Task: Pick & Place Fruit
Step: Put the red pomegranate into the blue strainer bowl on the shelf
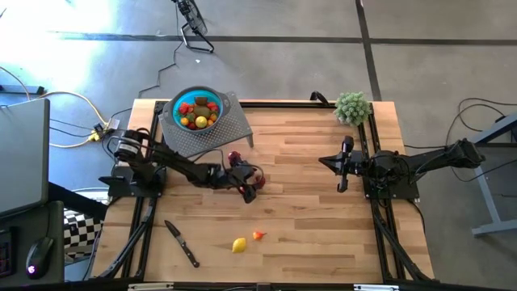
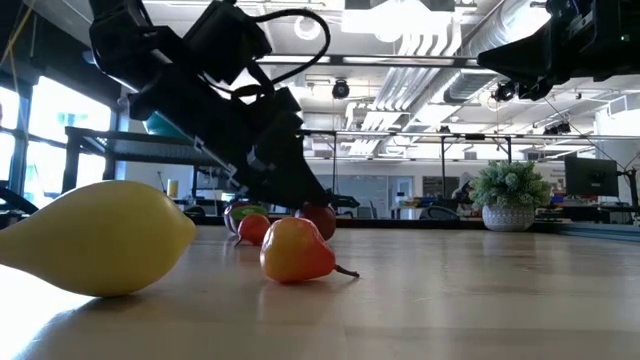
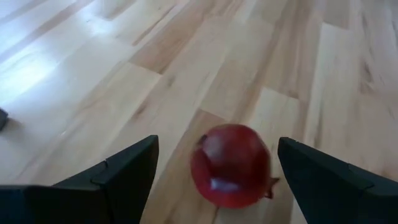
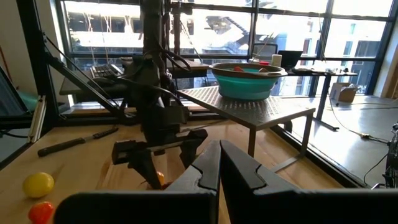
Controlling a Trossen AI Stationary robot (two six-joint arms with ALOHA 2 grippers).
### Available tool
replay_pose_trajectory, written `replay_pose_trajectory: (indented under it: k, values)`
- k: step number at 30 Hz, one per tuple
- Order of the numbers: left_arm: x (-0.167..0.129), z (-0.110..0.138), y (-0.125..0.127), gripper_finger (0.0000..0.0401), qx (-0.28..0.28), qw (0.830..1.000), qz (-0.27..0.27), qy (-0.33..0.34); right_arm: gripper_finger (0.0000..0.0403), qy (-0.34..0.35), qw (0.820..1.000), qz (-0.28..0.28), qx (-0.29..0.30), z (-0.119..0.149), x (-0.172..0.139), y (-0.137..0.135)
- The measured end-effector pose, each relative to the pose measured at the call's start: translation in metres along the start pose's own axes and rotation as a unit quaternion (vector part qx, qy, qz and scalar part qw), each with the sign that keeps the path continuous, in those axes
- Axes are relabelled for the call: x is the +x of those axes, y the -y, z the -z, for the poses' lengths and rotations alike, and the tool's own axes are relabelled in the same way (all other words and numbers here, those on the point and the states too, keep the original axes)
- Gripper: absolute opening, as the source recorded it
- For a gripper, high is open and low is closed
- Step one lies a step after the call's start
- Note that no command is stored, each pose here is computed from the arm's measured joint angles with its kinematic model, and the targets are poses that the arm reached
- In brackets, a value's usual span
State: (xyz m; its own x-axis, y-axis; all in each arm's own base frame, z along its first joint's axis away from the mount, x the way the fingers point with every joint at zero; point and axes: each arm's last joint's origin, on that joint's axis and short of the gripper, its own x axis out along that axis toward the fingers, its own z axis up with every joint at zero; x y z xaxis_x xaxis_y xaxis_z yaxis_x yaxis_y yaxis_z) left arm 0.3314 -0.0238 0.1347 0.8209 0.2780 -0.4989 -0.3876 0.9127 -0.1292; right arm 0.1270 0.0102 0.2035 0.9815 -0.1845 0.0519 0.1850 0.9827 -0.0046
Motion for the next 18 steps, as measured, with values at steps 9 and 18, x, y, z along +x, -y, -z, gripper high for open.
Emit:
replay_pose_trajectory:
  k: [9, 18]
  values:
    - [0.012, 0.01, 0.0, 0.0324, -0.015, 1.0, 0.009, -0.003, 0.0003, 0.0, 1.0, 0.0, 0.0, 0.0, 0.0, 0.0]
    - [0.013, 0.012, -0.001, 0.0324, -0.014, 1.0, 0.006, -0.002, 0.0002, -0.002, 1.0, 0.0, -0.002, 0.0, 0.0, 0.0]
